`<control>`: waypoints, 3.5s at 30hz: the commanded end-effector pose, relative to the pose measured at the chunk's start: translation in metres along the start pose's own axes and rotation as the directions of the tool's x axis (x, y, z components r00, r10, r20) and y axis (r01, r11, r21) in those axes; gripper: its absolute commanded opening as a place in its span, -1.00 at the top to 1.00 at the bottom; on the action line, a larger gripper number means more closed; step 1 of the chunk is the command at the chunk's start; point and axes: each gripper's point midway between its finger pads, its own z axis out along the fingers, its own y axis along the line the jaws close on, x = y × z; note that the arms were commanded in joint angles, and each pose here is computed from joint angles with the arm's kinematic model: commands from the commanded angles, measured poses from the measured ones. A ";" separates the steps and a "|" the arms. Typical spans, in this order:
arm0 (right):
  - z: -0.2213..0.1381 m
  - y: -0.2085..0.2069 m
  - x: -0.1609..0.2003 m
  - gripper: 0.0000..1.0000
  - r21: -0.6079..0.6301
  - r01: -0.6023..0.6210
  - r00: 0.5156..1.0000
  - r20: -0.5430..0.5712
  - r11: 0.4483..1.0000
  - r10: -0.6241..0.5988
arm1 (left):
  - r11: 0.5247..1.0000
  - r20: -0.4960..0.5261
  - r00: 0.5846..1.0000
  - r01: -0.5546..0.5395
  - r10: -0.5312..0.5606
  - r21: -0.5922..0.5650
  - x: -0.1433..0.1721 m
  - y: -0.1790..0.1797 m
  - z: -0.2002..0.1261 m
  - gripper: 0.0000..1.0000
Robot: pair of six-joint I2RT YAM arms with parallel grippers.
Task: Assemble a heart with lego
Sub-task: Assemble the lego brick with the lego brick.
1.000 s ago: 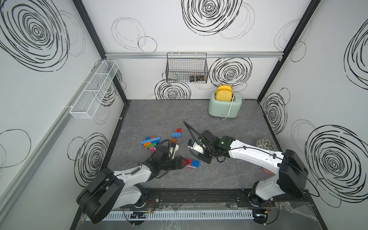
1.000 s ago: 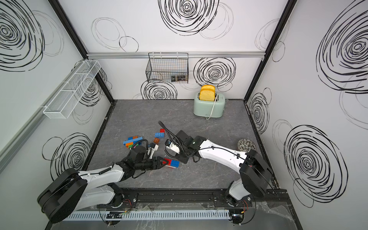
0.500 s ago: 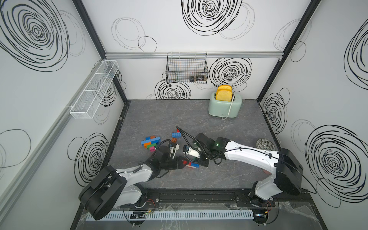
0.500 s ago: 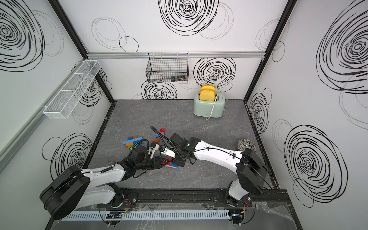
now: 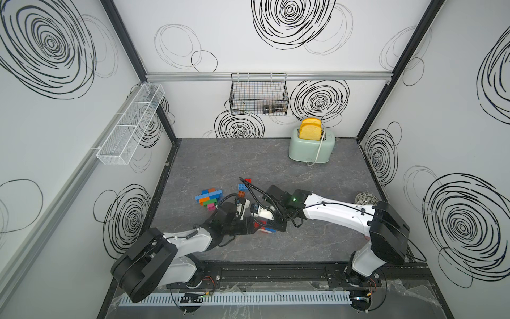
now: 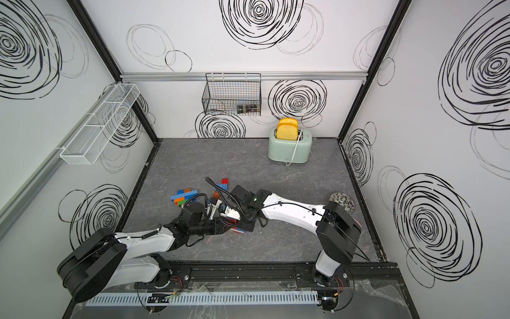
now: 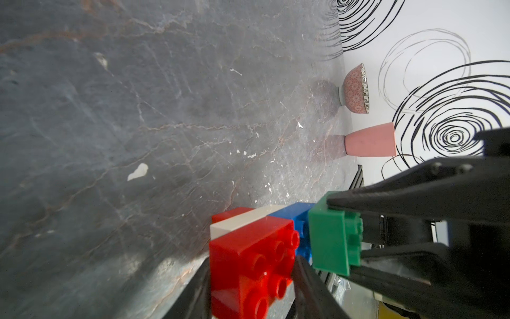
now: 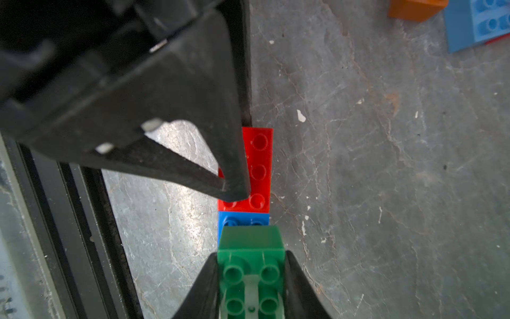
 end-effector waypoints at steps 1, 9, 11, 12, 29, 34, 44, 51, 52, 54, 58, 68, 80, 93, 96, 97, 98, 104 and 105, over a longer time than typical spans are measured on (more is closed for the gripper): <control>0.002 0.009 0.001 0.40 -0.041 0.035 0.999 -0.024 0.999 -0.036 | 0.995 -0.040 0.999 0.010 -0.014 -0.097 0.015 0.024 0.004 0.03; 0.011 0.013 0.009 0.40 -0.062 0.016 0.996 -0.083 0.998 -0.021 | 0.994 -0.042 0.999 0.010 -0.015 -0.106 0.017 0.026 0.004 0.08; 0.014 0.011 0.013 0.40 -0.050 -0.007 0.994 -0.107 0.999 0.002 | 0.994 -0.043 0.999 0.013 -0.017 -0.110 0.018 0.027 0.004 0.08; 0.015 0.011 0.014 0.40 -0.045 -0.023 0.993 -0.118 0.999 0.018 | 0.994 -0.042 0.999 0.014 -0.018 -0.111 0.018 0.027 0.004 0.08; 0.018 0.012 0.022 0.41 0.062 -0.109 0.989 -0.096 0.992 0.115 | 0.991 -0.031 0.999 0.033 -0.037 -0.126 0.021 0.036 0.001 0.05; 0.018 0.007 0.026 0.43 0.099 -0.115 0.988 -0.096 0.988 0.125 | 0.990 -0.034 0.998 0.041 -0.046 -0.134 0.024 0.041 0.001 0.05; 0.009 0.009 0.021 0.43 0.072 -0.115 0.991 -0.064 0.991 0.120 | 0.990 -0.041 0.998 0.048 -0.054 -0.136 0.026 0.044 0.003 0.05; 0.018 0.007 0.028 0.42 0.089 -0.148 0.982 -0.103 0.985 0.156 | 0.989 -0.039 0.998 0.052 -0.058 -0.137 0.027 0.044 0.002 0.05; 0.019 0.006 0.030 0.43 0.101 -0.156 0.979 -0.116 0.983 0.167 | 0.989 -0.040 0.997 0.054 -0.060 -0.138 0.027 0.045 0.002 0.05; 0.020 0.006 0.033 0.43 0.127 -0.159 0.975 -0.133 0.979 0.175 | 0.989 -0.037 0.997 0.055 -0.060 -0.137 0.028 0.045 0.002 0.04; 0.020 0.010 0.036 0.43 0.165 -0.134 0.975 -0.154 0.977 0.159 | 0.989 -0.036 0.997 0.056 -0.061 -0.136 0.028 0.045 0.002 0.04; 0.018 0.019 0.046 0.44 0.155 -0.121 0.966 -0.208 0.980 0.153 | 0.989 -0.038 0.997 0.057 -0.062 -0.135 0.029 0.046 0.002 0.05; 0.025 0.008 0.047 0.44 0.071 -0.169 0.971 -0.156 0.983 0.179 | 0.988 -0.035 0.997 0.060 -0.066 -0.139 0.028 0.048 0.002 0.05; 0.039 0.022 0.080 0.44 0.067 -0.189 0.935 -0.293 0.980 0.200 | 0.988 -0.037 0.997 0.062 -0.068 -0.140 0.029 0.048 0.002 0.04; 0.036 0.018 0.081 0.44 0.123 -0.172 0.934 -0.296 0.977 0.201 | 0.988 -0.037 0.997 0.063 -0.068 -0.141 0.029 0.049 0.002 0.04; 0.035 0.015 0.082 0.44 0.144 -0.167 0.932 -0.299 0.975 0.204 | 0.988 -0.037 0.997 0.063 -0.069 -0.141 0.030 0.049 0.002 0.04; 0.034 0.014 0.083 0.44 0.161 -0.162 0.931 -0.303 0.974 0.205 | 0.988 -0.035 0.997 0.062 -0.067 -0.140 0.029 0.049 0.002 0.04; 0.032 0.022 0.082 0.44 0.144 -0.157 0.932 -0.307 0.977 0.195 | 0.988 -0.033 0.997 0.065 -0.070 -0.142 0.030 0.049 0.002 0.04; 0.032 0.025 0.082 0.44 0.131 -0.161 0.930 -0.311 0.978 0.195 | 0.988 -0.032 0.997 0.065 -0.071 -0.141 0.030 0.049 0.001 0.05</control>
